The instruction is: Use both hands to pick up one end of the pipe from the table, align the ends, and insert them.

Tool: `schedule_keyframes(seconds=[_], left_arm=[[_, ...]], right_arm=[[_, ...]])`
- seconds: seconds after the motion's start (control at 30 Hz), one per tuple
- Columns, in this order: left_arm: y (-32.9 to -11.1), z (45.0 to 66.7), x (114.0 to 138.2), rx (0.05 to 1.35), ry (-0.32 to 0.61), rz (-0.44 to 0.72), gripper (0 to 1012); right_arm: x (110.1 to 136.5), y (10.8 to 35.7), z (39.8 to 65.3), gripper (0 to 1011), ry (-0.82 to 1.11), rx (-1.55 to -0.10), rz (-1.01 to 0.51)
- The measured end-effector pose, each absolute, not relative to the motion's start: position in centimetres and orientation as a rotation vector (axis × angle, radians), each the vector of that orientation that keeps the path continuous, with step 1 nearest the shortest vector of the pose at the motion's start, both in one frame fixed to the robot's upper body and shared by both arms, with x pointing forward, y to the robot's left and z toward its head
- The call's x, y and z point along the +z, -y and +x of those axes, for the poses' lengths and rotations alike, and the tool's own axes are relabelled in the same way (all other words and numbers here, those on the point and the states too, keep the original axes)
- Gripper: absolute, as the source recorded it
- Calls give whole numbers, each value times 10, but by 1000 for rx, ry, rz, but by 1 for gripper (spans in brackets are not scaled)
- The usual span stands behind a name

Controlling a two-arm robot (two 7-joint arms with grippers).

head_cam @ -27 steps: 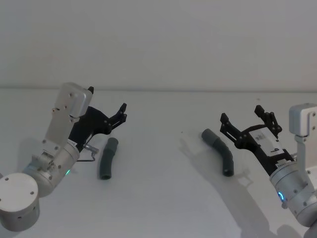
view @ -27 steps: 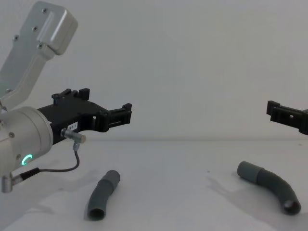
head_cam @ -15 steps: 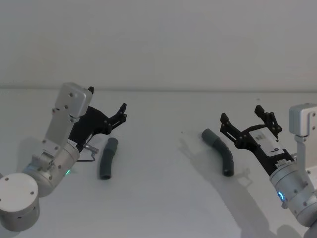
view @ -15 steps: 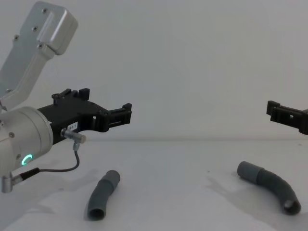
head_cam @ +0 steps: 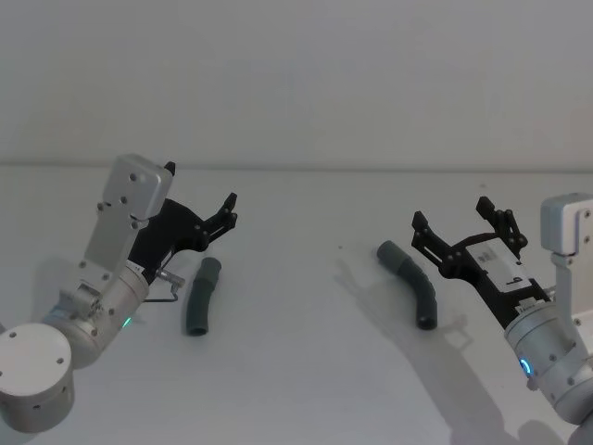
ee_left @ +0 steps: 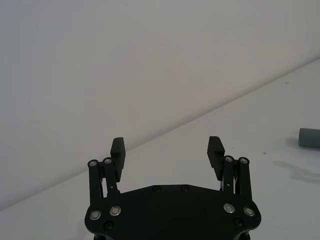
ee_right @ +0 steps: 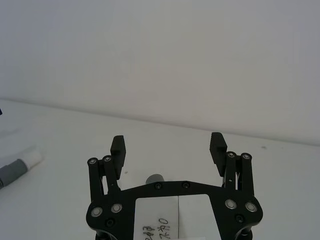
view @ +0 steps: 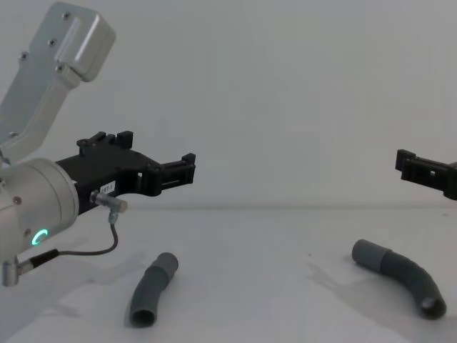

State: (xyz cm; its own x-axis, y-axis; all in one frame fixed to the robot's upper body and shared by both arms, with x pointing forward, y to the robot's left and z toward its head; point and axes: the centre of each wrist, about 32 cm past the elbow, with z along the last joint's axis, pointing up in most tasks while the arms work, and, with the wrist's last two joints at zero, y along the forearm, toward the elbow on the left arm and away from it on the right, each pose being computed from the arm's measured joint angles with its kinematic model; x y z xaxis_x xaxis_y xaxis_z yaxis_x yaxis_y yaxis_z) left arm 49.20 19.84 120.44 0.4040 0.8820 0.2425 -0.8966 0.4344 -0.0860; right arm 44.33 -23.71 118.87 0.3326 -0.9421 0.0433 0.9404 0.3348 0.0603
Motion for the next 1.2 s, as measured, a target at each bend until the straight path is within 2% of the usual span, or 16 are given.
schedule_keyframes(seconds=[1.2], left_arm=[[-198, 492, 1206, 1109, 261, 81, 1000]], right_arm=[[1189, 237, 443, 1001, 75, -1230, 26]])
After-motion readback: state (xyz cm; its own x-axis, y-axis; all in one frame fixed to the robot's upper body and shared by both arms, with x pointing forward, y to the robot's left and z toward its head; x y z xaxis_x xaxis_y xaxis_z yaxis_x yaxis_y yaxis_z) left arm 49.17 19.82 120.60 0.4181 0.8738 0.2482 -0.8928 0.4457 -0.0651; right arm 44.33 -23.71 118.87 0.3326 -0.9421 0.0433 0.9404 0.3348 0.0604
